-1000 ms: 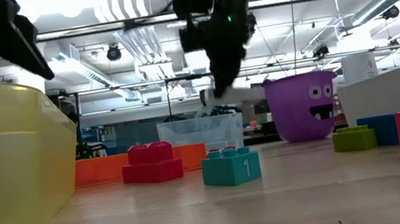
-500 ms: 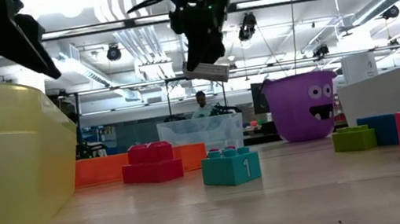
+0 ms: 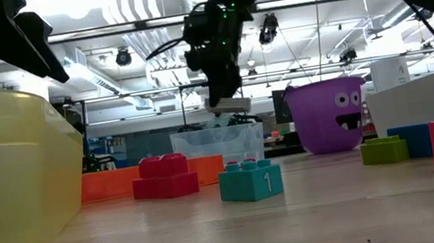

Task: Pick & Place Toys
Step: Put the blue deck of cards into the transparent bin

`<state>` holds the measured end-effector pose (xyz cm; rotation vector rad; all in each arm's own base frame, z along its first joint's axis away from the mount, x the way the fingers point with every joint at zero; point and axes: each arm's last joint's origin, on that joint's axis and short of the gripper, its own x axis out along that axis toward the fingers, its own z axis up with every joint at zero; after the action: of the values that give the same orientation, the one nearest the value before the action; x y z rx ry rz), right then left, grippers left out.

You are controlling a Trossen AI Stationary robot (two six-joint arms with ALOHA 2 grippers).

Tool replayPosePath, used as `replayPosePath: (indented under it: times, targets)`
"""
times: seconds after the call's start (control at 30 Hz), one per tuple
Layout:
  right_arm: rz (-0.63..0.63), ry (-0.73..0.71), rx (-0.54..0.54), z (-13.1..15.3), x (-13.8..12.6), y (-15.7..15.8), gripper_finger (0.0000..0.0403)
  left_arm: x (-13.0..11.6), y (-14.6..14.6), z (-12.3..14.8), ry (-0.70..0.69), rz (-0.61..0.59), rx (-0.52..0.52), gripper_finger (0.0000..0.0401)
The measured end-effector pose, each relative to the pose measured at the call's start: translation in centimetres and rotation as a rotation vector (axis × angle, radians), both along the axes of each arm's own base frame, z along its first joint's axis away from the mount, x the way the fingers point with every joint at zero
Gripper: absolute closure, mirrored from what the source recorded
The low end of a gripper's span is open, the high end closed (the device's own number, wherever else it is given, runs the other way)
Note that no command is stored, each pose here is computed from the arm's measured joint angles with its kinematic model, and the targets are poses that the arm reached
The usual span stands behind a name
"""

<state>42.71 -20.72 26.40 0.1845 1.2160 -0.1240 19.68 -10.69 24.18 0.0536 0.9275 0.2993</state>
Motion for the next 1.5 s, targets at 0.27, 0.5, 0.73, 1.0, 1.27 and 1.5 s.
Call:
replayPosePath:
  times: [0.27,0.5,0.73,1.0,1.27,1.5]
  targets:
    - [-0.049,-0.038,-0.033,0.1,-0.3,-1.4,0.0097,0.0,0.0,0.0,0.001,-0.003,0.002,0.0075]
    - [-0.110,-0.062,-0.061,-0.6,0.0,-2.0,0.0097,0.0,0.0,0.0,0.000,0.000,0.000,0.0075]
    - [-0.142,-0.057,-0.091,-2.1,0.3,-2.3,0.0097,0.0,0.0,0.0,0.001,0.000,0.000,0.0075]
    - [-0.146,-0.040,-0.104,-2.7,0.2,-2.4,0.0097,0.0,0.0,0.0,0.001,0.000,0.000,0.0075]
    - [-0.138,0.017,-0.073,-4.6,-0.2,-2.2,0.0097,0.0,0.0,0.0,0.004,0.000,-0.008,0.0075]
    - [-0.106,0.024,0.016,-5.7,-0.4,-1.6,0.0097,0.0,0.0,0.0,0.003,0.000,-0.008,0.0076]
